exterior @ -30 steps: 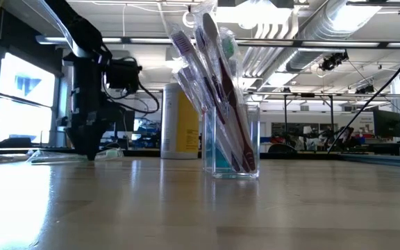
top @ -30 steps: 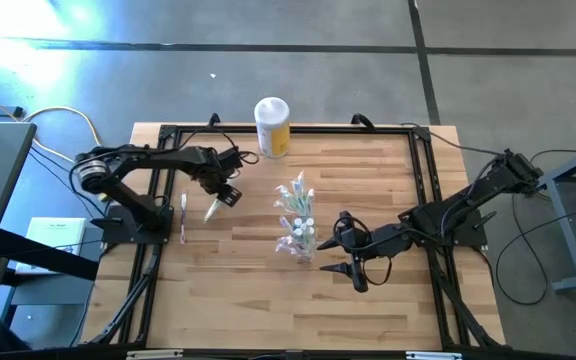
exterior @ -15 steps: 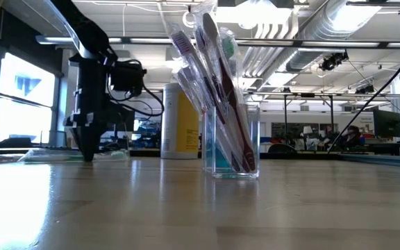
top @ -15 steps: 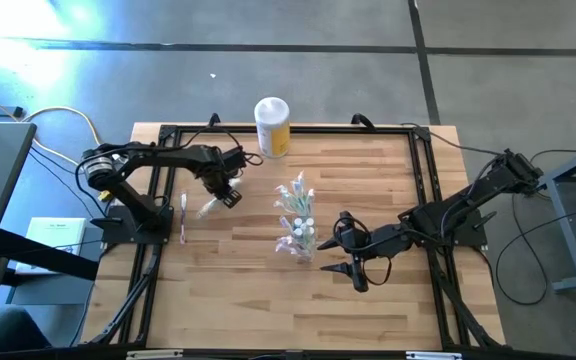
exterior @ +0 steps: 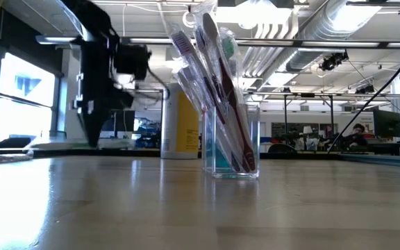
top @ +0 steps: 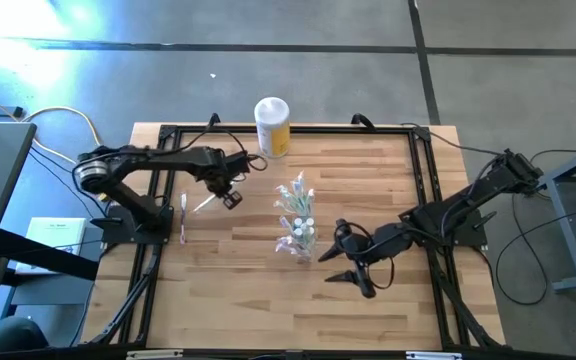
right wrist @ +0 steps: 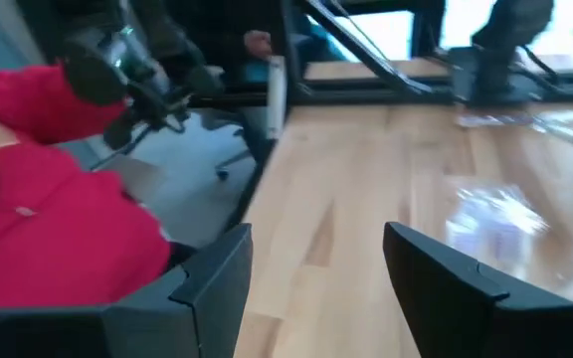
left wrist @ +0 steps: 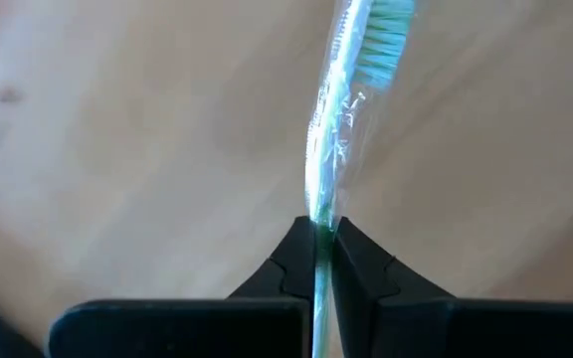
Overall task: Pick & Place toothbrushing station
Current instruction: Put the green toothbrush into the transparent organizer
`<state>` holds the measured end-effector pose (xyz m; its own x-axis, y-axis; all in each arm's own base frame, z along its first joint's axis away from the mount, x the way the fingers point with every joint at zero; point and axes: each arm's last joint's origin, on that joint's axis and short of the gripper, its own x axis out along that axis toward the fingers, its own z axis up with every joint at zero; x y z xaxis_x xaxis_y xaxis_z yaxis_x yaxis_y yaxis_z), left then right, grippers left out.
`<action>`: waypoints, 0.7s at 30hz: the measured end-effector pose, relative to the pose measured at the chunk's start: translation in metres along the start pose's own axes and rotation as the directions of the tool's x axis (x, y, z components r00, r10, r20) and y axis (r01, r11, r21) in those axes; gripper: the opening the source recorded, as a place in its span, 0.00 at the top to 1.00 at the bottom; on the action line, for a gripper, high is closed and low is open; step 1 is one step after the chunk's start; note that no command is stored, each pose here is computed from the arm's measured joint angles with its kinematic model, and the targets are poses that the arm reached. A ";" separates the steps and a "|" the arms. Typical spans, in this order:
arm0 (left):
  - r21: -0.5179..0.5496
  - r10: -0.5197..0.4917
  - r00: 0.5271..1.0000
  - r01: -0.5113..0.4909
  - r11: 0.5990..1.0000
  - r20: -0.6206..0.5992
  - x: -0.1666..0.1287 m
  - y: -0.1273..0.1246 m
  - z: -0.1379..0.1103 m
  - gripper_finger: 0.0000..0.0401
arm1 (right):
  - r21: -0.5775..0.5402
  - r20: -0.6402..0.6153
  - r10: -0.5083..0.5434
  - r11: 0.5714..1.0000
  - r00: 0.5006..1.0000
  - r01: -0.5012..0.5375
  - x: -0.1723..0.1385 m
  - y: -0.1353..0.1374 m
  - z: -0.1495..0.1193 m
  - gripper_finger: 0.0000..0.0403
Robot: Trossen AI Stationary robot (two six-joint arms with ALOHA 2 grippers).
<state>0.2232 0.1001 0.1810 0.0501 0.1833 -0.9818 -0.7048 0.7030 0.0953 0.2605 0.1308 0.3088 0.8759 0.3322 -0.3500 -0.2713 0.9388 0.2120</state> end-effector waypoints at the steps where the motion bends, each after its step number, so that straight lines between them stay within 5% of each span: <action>1: 0.007 0.011 1.000 -0.012 1.000 0.025 -0.009 -0.002 -0.002 0.99 | -0.010 0.005 0.012 1.000 1.000 -0.012 0.000 0.001 0.001 0.45; 9: 0.060 -0.002 0.964 -0.014 0.998 0.267 -0.094 -0.023 -0.032 0.99 | -0.026 0.041 -0.088 0.996 0.995 0.089 0.000 -0.002 0.002 0.45; 14: 0.102 -0.104 0.902 0.066 0.993 0.418 -0.154 -0.029 -0.070 0.99 | -0.038 0.068 -0.136 0.990 0.988 0.139 0.000 -0.006 0.005 0.45; 18: 0.193 -0.252 0.809 0.174 0.966 0.531 -0.183 -0.036 -0.097 0.99 | -0.076 0.117 -0.135 0.987 0.984 0.144 0.000 -0.008 0.010 0.45; 21: 0.304 -0.412 0.689 0.282 0.910 0.597 -0.199 -0.052 -0.112 0.99 | -0.145 0.151 -0.133 0.977 0.980 0.155 0.003 -0.009 0.013 0.45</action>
<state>0.1705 -0.0497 0.3532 0.7471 0.2466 -0.6172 -0.4126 0.9001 -0.1398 0.2712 0.1218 0.3175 0.9543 0.1868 -0.2334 -0.1873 0.9821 0.0202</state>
